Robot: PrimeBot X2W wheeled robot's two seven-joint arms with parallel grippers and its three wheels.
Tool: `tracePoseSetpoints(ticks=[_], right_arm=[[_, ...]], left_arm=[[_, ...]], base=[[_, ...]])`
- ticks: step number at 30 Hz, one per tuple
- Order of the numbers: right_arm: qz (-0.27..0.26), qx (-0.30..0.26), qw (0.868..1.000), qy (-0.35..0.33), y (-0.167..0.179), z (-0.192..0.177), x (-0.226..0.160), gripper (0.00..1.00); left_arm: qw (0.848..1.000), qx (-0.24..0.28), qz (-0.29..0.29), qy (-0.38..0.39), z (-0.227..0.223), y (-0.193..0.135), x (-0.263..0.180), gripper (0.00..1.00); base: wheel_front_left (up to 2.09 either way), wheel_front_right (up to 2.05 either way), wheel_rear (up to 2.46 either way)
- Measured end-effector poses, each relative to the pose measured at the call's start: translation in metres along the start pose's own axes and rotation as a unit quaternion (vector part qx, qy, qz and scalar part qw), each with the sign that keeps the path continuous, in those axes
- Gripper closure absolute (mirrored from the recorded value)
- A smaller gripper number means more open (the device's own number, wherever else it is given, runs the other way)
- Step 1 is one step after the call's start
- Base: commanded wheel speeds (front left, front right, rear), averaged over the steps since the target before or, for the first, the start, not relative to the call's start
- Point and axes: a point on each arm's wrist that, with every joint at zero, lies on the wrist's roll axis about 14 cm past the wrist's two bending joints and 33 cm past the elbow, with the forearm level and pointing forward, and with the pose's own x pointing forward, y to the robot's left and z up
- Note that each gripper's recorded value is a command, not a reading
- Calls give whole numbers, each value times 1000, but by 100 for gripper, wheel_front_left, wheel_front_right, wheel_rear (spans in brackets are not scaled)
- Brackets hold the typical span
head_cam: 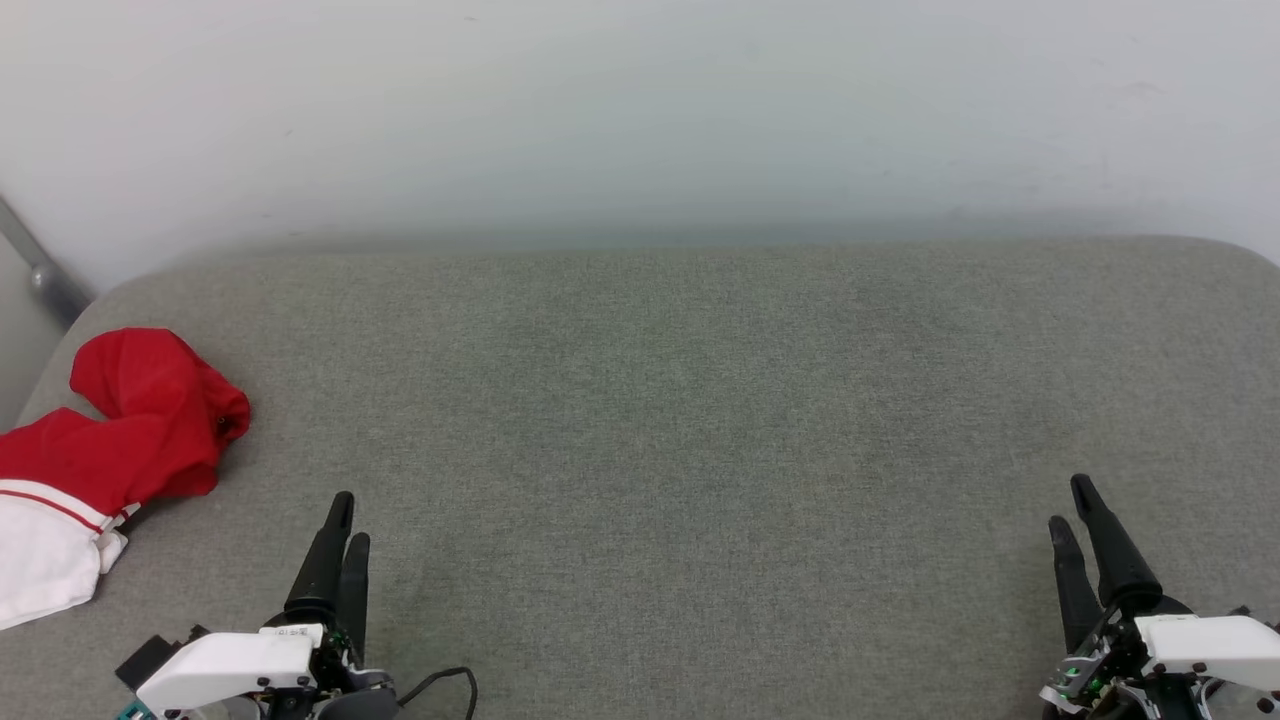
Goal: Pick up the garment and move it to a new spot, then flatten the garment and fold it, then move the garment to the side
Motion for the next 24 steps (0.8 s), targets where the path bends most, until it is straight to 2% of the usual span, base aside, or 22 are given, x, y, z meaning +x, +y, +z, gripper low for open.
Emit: tracePoseSetpoints(ticks=[4,13,18,24], right_arm=[[2,-24,1000,-8,2,3,0,0],[16,-119,992,-27,13,11,-2,0],[32,-181,982,-31,24,10,-1,0],[46,-263,963,-29,33,4,-4,0]], left_arm=[[1000,20,-5,-10,4,-4,1,0],[994,103,-11,-24,7,-19,3,0],[987,160,-5,-29,6,-21,2,0],[974,226,1,-29,1,-22,1,0]], base=[[0,0,0],[0,0,0],[0,0,0],[0,0,0]])
